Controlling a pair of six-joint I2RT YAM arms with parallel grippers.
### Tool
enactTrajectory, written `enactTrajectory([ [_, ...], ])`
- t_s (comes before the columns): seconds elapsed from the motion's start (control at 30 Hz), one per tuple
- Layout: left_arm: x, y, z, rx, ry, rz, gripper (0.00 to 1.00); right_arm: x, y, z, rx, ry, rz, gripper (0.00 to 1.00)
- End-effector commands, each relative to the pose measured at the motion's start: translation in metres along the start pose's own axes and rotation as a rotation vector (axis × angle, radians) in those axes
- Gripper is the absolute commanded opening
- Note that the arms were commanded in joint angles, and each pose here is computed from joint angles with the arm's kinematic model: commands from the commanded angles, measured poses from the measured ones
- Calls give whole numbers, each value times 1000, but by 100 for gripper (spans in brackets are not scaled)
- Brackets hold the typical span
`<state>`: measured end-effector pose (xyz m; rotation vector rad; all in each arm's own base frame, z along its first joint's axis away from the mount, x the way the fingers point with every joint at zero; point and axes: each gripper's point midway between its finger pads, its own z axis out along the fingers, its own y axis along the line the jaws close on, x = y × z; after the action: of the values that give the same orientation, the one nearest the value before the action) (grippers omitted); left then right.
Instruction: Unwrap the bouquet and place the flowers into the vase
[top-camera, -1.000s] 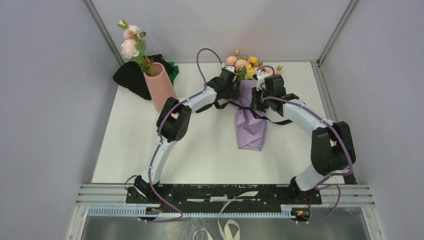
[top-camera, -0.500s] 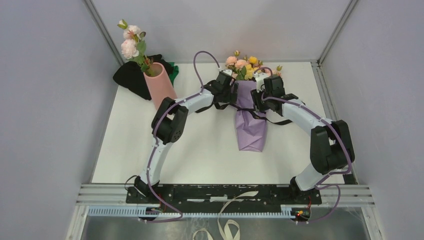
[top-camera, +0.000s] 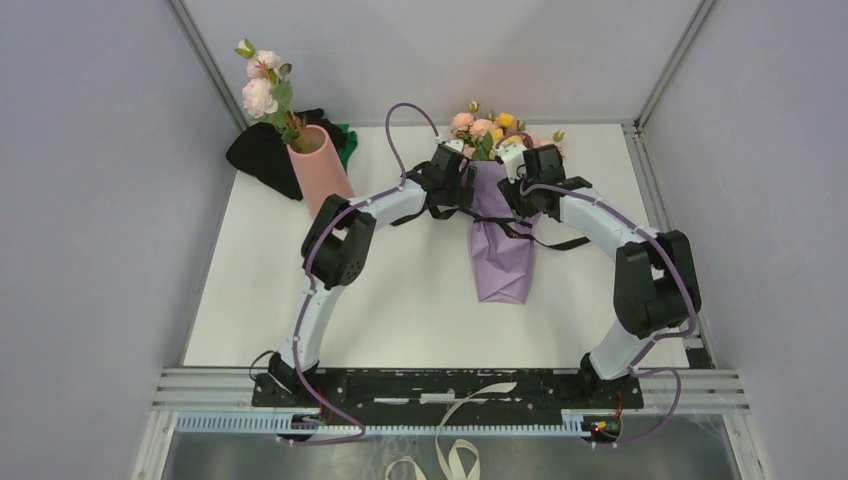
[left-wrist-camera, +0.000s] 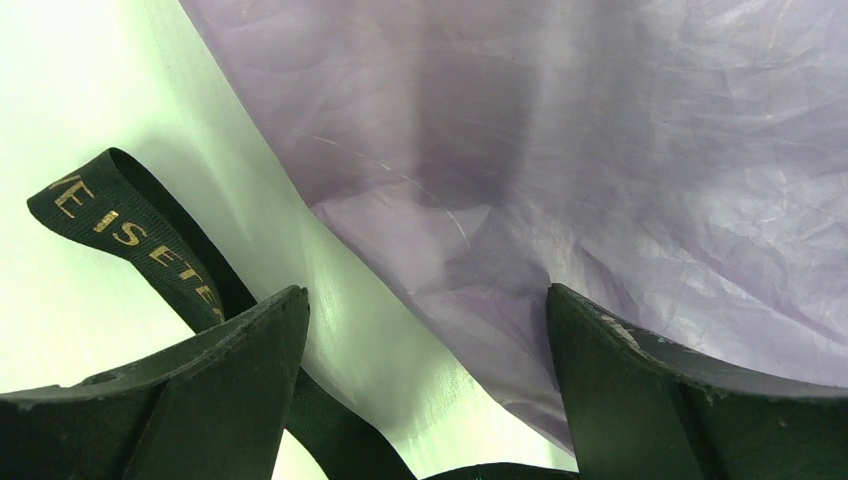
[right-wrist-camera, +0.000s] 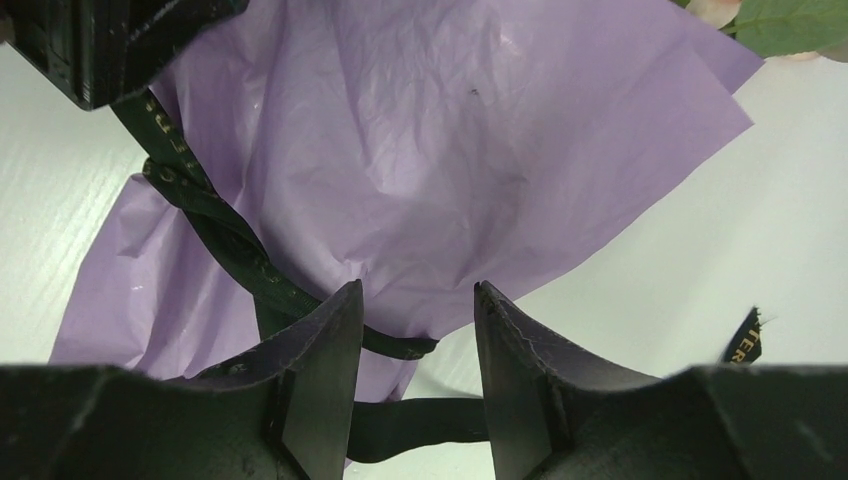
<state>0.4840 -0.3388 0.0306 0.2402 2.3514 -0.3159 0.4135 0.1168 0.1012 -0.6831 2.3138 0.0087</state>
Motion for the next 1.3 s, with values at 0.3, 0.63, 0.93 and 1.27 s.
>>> enactTrajectory([
  [0.3, -25, -7, -18, 33, -54, 6, 94, 18, 9, 5, -42, 44, -36, 51],
  [0.63, -22, -5, -15, 31, -46, 9, 94, 17, 14, -3, -52, 2, -18, 50],
  [0.93, -22, -7, -11, 39, -53, 12, 94, -5, 11, -29, -43, -147, -180, 62],
  [1.27, -26, -7, -10, 46, -58, 39, 94, 20, -17, 6, 18, 4, -472, 61],
])
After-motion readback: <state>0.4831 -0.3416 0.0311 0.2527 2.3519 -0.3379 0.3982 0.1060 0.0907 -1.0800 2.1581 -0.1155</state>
